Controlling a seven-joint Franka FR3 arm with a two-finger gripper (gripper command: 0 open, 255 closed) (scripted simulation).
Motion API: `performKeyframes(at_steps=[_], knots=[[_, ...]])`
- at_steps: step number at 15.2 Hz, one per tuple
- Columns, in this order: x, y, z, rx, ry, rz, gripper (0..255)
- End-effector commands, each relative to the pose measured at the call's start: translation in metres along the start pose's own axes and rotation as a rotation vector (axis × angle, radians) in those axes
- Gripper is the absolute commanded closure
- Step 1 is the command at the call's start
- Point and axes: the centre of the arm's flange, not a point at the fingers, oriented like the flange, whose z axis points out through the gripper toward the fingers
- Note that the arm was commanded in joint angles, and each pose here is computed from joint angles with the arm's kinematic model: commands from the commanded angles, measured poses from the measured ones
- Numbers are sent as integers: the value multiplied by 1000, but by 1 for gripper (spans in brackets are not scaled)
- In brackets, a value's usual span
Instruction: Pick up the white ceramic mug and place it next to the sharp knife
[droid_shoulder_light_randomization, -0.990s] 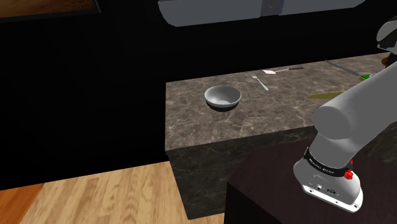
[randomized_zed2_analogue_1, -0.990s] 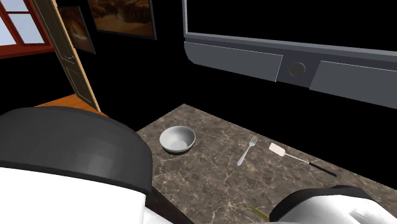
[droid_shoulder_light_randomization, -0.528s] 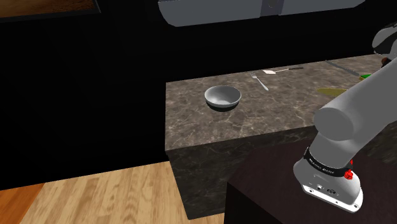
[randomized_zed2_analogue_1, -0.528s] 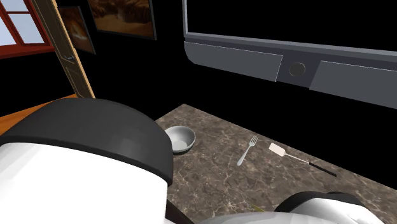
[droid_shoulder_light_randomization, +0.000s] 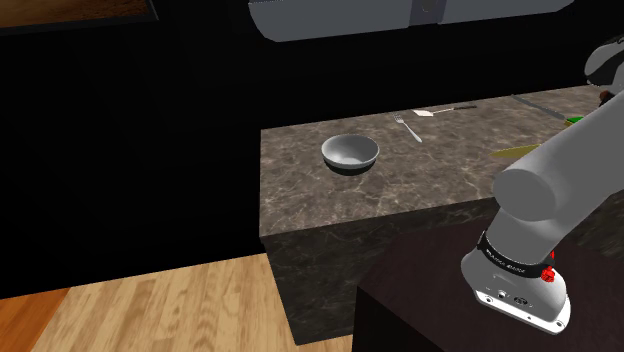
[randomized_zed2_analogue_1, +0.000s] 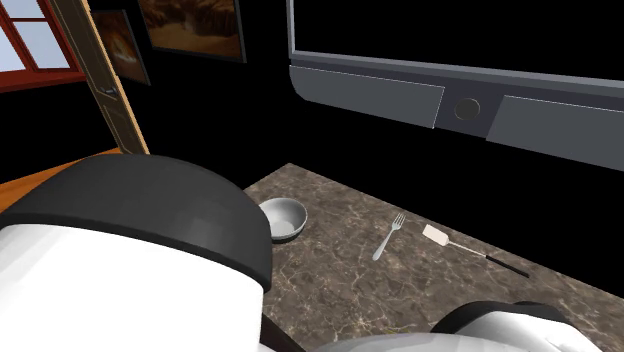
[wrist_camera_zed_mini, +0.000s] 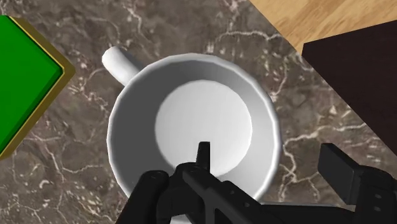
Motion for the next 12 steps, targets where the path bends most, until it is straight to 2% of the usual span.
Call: performKeyframes(at_steps=[1,3,7,12], knots=[[0,0,0,0,0,0,0],[0,0,0,0,0,0,0],[0,0,-50,0,0,0,0],[0,0,-50,0,0,0,0]])
